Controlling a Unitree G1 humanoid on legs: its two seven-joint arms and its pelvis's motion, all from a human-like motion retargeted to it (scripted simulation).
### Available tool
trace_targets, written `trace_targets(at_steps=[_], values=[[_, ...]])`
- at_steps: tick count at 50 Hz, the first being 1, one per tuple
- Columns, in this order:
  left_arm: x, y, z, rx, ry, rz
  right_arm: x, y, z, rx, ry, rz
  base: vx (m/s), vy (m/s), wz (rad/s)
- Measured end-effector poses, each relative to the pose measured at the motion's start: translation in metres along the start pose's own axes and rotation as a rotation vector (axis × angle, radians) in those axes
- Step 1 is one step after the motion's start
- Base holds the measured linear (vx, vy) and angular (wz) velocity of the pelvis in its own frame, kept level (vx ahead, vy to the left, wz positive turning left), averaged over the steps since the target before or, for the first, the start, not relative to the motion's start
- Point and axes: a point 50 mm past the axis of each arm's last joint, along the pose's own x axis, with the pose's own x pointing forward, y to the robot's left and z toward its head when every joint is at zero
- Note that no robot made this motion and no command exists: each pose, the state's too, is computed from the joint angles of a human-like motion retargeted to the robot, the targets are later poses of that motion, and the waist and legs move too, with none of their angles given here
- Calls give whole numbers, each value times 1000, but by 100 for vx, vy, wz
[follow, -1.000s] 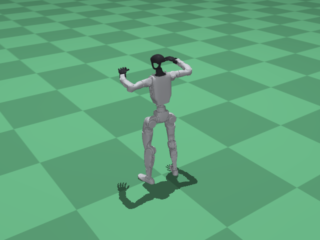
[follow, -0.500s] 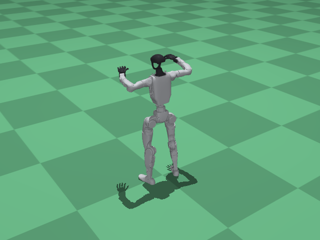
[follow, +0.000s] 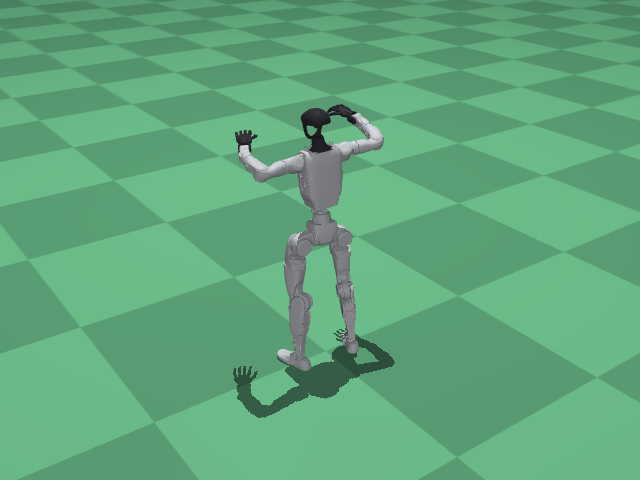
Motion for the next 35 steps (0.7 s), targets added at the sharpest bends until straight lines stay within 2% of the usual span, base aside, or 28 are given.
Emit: trace_targets(at_steps=[8, 15, 20, 26, 31, 35], values=[[-4, -11, -4, -43, 15, -5, 2, 9, 2, 54, -23, -10, 0, 0, 0], [-14, -57, -22, -256, 118, 21, -4, 61, -1, 236, 11, 37, 0, 0, 0], [-34, -126, -42, -451, 302, 1, -12, 131, -2, 383, 79, 120, 0, 0, 0], [-86, -241, -51, -637, 666, -117, -26, 237, 8, 529, 228, 256, 2, -6, -10], [-145, -330, -32, -751, 1035, -307, -51, 322, 28, 666, 444, 411, 1, -9, -11], [-183, -371, -6, -824, 1267, -435, -80, 372, 49, 766, 631, 543, 1, -12, -13]])
